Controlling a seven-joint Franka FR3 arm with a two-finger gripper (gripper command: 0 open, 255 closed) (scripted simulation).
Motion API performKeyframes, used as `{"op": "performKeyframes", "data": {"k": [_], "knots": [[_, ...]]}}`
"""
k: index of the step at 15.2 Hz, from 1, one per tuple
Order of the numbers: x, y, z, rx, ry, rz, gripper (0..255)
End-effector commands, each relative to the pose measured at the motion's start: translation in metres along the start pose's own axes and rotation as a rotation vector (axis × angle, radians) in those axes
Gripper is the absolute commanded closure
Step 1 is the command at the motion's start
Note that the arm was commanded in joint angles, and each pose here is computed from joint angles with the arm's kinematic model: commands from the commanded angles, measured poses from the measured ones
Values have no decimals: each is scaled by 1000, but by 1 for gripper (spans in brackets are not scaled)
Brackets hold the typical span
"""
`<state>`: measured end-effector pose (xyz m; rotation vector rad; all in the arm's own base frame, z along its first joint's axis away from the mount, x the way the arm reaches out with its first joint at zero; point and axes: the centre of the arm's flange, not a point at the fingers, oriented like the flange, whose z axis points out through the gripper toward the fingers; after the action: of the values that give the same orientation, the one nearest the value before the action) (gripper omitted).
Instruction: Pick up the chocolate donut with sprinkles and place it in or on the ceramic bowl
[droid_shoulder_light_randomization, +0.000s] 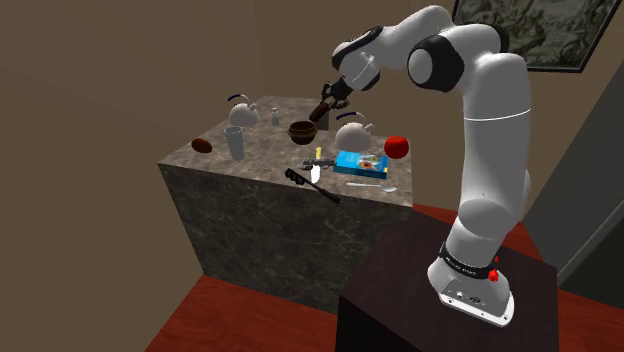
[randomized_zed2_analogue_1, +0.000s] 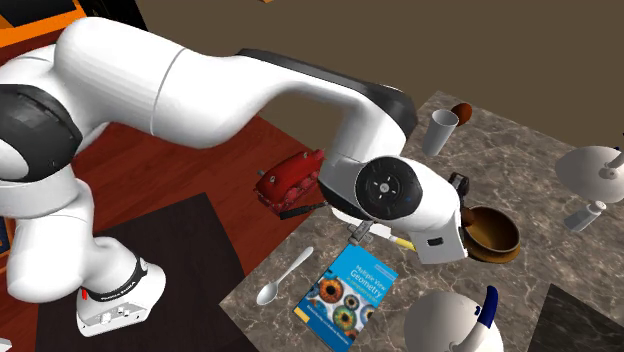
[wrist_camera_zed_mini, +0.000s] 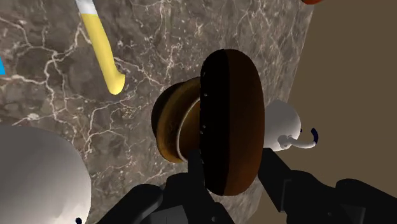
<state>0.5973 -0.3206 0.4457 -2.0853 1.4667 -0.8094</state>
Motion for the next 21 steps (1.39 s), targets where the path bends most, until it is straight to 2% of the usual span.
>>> {"op": "performKeyframes", "data": {"k": [1, 11, 21], "knots": [[12, -19, 14, 1, -1, 0, 255], [89, -98, 87, 1, -1, 0, 255], [78, -63, 125, 1, -1, 0, 255]]}}
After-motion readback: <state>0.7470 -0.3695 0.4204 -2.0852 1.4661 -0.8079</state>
